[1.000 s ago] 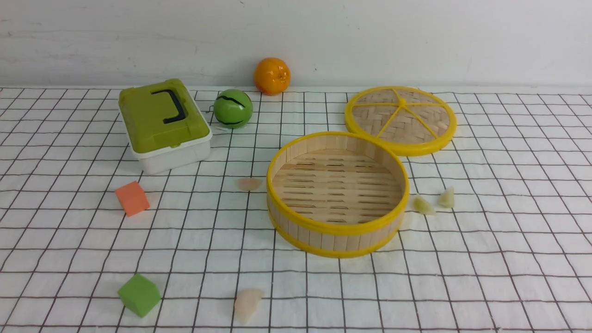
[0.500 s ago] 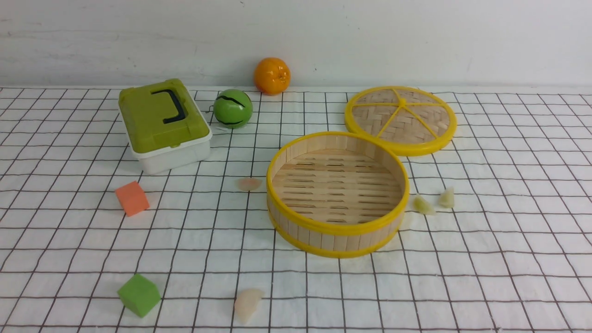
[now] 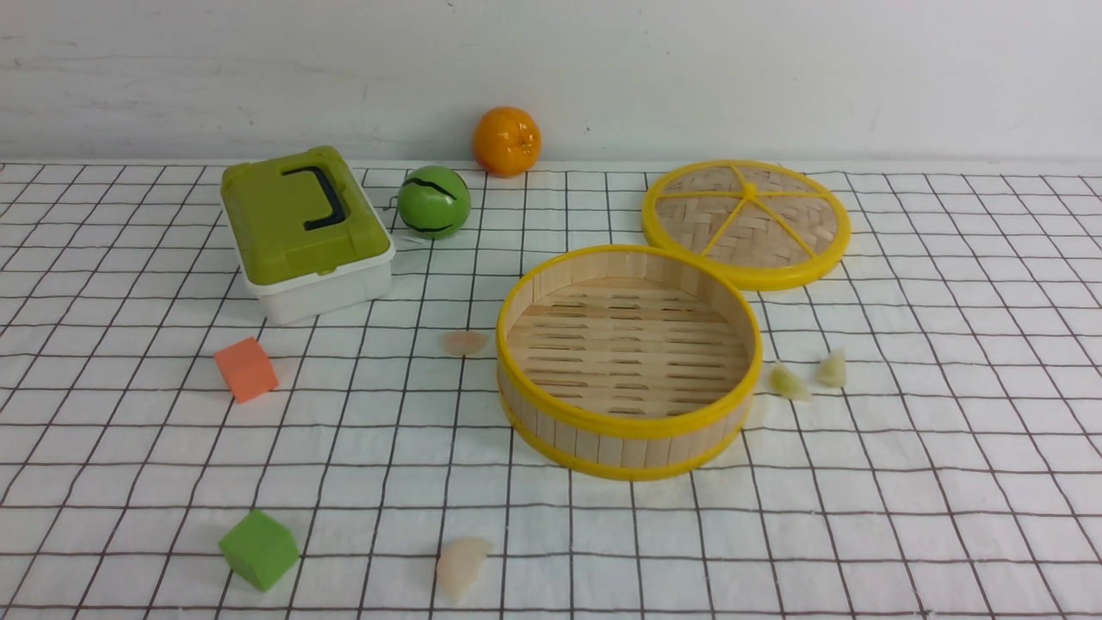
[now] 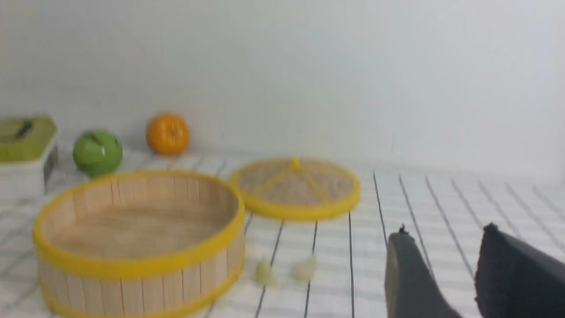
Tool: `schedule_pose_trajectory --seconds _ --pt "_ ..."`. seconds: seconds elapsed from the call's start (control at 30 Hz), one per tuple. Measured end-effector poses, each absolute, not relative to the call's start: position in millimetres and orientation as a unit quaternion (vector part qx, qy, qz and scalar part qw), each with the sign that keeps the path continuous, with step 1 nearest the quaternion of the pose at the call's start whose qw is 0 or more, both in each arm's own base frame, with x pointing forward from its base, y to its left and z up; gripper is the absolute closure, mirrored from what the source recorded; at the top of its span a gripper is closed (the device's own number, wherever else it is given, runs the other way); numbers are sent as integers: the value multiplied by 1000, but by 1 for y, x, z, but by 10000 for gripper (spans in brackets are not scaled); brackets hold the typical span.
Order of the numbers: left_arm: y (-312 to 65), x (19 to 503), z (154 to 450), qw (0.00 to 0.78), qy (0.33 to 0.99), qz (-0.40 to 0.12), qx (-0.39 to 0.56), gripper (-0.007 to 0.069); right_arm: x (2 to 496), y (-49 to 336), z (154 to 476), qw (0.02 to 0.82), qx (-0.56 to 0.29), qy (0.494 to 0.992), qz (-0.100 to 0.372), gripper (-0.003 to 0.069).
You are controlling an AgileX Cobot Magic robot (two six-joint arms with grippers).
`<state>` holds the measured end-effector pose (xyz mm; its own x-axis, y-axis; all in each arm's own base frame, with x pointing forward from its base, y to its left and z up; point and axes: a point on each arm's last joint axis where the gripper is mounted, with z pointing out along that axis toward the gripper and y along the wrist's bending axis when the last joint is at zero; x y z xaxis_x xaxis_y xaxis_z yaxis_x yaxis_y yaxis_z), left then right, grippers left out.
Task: Put the dumplings into the steamer on the table with the white tablecloth.
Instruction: 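Reach for and grasp a dumpling on the table with the left gripper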
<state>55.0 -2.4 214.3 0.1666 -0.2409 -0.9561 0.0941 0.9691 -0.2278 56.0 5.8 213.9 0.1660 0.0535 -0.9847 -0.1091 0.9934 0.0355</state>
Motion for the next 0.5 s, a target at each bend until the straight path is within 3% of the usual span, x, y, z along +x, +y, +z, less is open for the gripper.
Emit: schedule_pose_trajectory --seconds 0.1,0.23,0.4,0.5 --pt "-1 53 221 786 604 -116 -65 386 53 6 225 799 -9 596 72 419" --pt "2 49 234 821 537 -164 -106 386 46 5 243 848 37 505 155 419" --pt "5 44 245 827 465 -268 -165 386 41 5 251 858 66 458 222 419" --pt "3 38 268 819 449 -313 -171 417 38 4 267 860 70 450 231 448"
